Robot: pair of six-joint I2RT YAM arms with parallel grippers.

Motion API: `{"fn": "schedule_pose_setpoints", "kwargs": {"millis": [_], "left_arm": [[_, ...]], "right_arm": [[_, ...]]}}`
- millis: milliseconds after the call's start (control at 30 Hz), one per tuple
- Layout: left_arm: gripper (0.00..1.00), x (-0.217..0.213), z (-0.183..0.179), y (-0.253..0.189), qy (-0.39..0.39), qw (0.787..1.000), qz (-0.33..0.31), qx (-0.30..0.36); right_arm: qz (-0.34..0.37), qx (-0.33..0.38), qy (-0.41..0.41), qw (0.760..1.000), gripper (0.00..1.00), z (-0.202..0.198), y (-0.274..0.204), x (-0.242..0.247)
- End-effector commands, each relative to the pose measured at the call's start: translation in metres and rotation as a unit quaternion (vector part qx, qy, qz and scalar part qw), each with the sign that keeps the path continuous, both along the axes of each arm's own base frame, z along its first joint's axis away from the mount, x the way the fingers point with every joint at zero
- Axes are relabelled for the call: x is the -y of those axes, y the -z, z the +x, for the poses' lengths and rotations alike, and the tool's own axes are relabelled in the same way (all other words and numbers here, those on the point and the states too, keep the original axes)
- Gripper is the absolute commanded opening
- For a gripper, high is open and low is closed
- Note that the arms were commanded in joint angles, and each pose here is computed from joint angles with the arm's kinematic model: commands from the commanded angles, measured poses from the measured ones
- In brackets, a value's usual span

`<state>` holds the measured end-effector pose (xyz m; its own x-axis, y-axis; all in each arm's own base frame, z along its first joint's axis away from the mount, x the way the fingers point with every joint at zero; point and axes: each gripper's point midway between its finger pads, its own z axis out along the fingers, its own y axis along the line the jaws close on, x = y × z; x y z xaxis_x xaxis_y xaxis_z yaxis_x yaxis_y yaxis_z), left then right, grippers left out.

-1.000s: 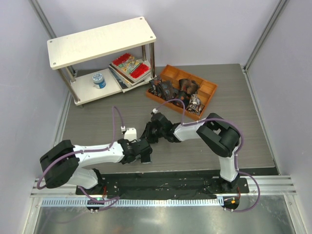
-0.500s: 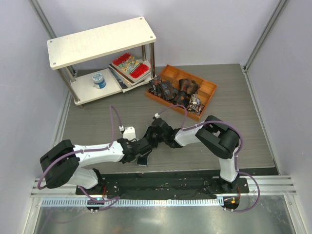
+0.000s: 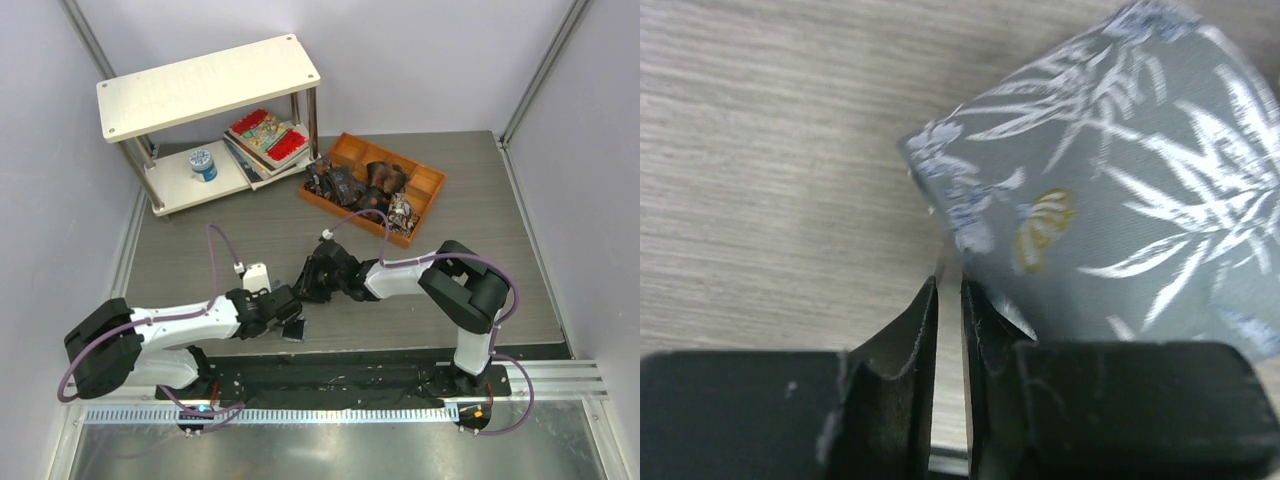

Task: Roll the ties
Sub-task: Roll the tie at the center of the board.

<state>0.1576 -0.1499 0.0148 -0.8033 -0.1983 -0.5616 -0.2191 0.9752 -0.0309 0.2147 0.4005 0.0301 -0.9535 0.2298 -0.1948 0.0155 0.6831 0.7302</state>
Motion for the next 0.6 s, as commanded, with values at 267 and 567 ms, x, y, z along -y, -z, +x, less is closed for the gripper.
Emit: {"fn": "schedule_pose_setpoints", "kwargs": {"millis": [267,567], "left_arm": [[0.08,-0.026,-0.027,-0.002,-0.005,0.999,0.014,-0.044],[0.04,-0.013,-0.022,0.012,-0.001,0.999,-0.006,-0.041]], "right_arm": [[-0.040,0.065,0.023,0.997,0.12,0.021,-0.028,0.017],[-0.021,0.060,-0.003,0.998,0.02,0.010,-0.027,0.001]]}}
